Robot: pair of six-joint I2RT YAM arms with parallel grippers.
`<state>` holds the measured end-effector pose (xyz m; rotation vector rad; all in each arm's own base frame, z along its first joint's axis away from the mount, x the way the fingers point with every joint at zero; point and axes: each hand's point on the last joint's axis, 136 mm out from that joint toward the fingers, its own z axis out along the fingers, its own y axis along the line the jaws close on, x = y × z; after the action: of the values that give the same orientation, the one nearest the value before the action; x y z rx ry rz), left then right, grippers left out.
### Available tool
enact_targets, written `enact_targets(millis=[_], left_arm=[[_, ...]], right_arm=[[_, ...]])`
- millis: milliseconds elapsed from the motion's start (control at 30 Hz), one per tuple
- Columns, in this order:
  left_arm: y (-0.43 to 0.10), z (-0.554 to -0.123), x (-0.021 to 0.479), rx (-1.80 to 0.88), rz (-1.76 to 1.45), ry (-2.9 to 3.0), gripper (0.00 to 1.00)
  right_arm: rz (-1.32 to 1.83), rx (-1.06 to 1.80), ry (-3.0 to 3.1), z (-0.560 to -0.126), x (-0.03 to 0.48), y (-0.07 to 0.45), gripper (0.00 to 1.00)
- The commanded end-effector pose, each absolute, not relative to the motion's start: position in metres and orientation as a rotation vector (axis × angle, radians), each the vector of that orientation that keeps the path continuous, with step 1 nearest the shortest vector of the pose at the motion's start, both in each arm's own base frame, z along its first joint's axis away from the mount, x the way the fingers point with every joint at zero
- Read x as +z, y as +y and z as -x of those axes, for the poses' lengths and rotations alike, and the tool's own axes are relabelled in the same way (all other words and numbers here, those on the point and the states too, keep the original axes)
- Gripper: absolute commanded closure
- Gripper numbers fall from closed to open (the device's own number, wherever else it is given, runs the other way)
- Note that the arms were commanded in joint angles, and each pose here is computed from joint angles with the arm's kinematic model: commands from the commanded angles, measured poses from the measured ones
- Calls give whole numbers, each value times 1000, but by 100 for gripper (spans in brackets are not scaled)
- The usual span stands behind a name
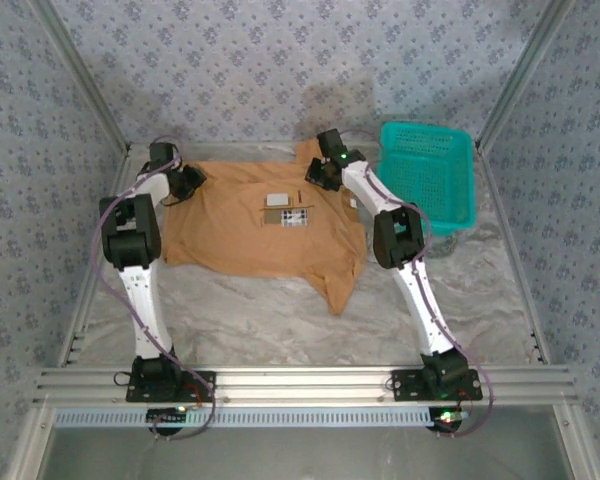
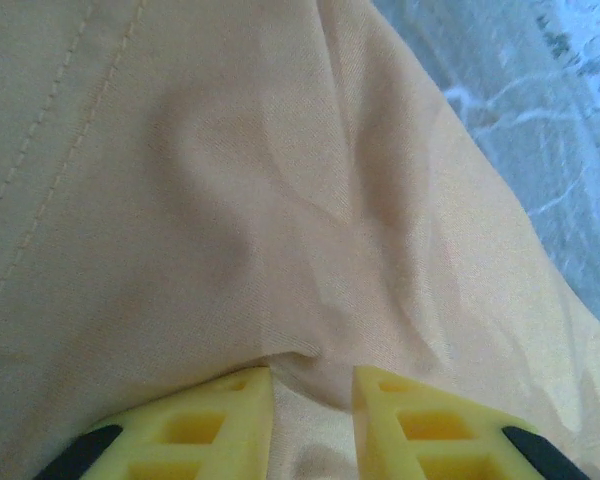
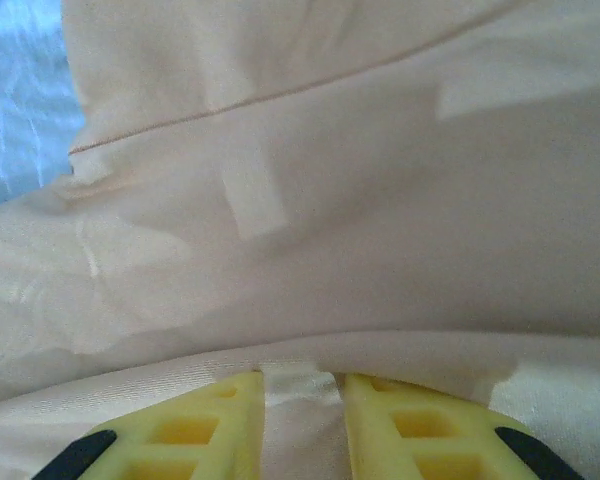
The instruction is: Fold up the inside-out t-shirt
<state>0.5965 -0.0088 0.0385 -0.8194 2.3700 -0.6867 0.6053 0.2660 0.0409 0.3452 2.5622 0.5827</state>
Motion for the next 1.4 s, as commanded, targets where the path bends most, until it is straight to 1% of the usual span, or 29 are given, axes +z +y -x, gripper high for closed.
enact_targets(millis=[0, 67, 133, 167, 233, 300, 333, 367, 433, 500, 567, 667, 733, 867, 1033, 1100, 1133, 1167, 1267, 1300, 1367], left_arm=[[-1, -594, 40, -691, 824, 2393, 74], [1, -593, 72, -686, 774, 2344, 74], [1, -577, 108, -657, 723, 2302, 75], [1, -567, 122, -644, 708, 2285, 75], [1, -534, 148, -603, 689, 2267, 75], [-2, -498, 158, -582, 691, 2276, 75], [-6, -478, 158, -593, 689, 2287, 75], [-12, -463, 156, -610, 683, 2302, 74], [-28, -428, 142, -658, 671, 2354, 73], [-40, -403, 123, -694, 660, 2392, 71], [-44, -384, 102, -718, 677, 2416, 71], [-39, -365, 74, -691, 720, 2477, 72], [-35, -358, 65, -677, 742, 2490, 72], [-29, -351, 59, -642, 776, 2489, 72], [-25, -348, 61, -615, 779, 2492, 73], [-24, -347, 61, -606, 780, 2490, 73], [-23, -347, 61, -601, 783, 2490, 73], [-22, -346, 60, -594, 785, 2491, 73], [-15, -345, 54, -565, 817, 2503, 72], [-13, -345, 51, -559, 830, 2507, 73], [-8, -345, 46, -538, 852, 2515, 73]], right_arm=[[-352, 638, 2569, -607, 57, 261, 69], [-285, 677, 2542, -602, 90, 267, 67], [-172, 651, 2546, -580, 125, 274, 65], [-119, 625, 2555, -566, 137, 277, 63], [4, 560, 2586, -524, 153, 280, 62], [110, 488, 2613, -481, 155, 277, 61], [164, 440, 2632, -456, 151, 274, 61], [202, 378, 2648, -435, 147, 267, 64], [305, 273, 2673, -387, 136, 256, 70], [403, 221, 2691, -346, 126, 254, 73], [505, 154, 2706, -308, 114, 254, 73], [558, -13, 2708, -277, 97, 245, 67], [562, -49, 2715, -269, 87, 244, 64], [577, -129, 2712, -268, 71, 245, 57], [610, -222, 2737, -268, 50, 245, 58], [620, -270, 2751, -268, 42, 240, 60], [621, -290, 2754, -268, 39, 238, 63], [622, -305, 2755, -268, 38, 236, 68], [628, -313, 2749, -267, 42, 235, 98], [632, -306, 2743, -267, 48, 236, 100], [664, -243, 2732, -260, 67, 242, 100]])
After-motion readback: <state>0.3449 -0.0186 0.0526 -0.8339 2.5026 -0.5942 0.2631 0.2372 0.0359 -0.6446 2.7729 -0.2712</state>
